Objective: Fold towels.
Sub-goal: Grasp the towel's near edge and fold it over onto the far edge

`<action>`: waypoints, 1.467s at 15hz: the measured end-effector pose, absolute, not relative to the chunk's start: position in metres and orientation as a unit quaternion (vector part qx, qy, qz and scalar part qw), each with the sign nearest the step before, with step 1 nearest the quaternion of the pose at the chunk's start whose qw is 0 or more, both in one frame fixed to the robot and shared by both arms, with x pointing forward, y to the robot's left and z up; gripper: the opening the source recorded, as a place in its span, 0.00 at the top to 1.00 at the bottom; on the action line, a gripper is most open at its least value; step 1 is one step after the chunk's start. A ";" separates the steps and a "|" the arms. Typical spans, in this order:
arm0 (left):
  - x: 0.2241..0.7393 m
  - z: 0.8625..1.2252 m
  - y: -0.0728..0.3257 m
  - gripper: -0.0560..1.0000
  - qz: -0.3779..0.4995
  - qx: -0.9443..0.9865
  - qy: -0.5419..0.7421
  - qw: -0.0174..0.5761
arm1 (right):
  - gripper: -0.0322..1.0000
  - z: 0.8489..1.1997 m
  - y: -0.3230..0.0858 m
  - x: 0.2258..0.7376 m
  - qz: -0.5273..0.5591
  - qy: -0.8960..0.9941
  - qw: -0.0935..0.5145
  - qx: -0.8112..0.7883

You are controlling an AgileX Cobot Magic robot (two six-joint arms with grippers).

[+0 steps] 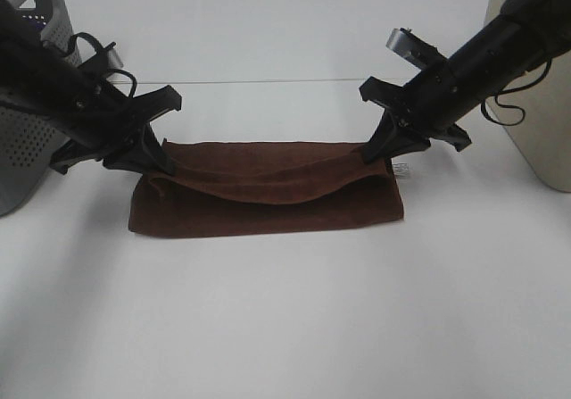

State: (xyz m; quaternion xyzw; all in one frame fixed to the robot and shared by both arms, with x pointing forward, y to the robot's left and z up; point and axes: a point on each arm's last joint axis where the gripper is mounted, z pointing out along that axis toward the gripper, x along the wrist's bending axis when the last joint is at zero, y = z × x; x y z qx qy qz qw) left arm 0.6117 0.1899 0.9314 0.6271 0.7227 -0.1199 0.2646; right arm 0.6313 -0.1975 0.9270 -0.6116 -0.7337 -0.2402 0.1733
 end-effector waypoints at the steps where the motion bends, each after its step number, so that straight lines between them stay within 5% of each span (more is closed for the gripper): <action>1: 0.624 0.932 0.190 0.95 -0.105 0.630 0.722 0.266 | 0.97 0.928 -0.197 0.644 -0.240 -0.735 0.161 -0.613; 13: 0.686 0.898 0.188 0.90 -0.040 0.631 0.725 0.273 | 0.96 0.882 -0.198 0.700 -0.215 -0.719 0.122 -0.650; 15: 0.687 0.899 0.188 0.70 -0.035 0.630 0.725 0.276 | 0.77 0.880 -0.198 0.701 -0.215 -0.716 0.123 -0.652; 18: 0.687 0.899 0.188 0.26 -0.040 0.630 0.724 0.278 | 0.23 0.882 -0.194 0.699 -0.226 -0.705 0.148 -0.655; 22: 0.685 0.909 0.191 0.20 -0.024 0.652 0.708 0.270 | 0.11 0.899 -0.195 0.698 -0.230 -0.713 0.143 -0.646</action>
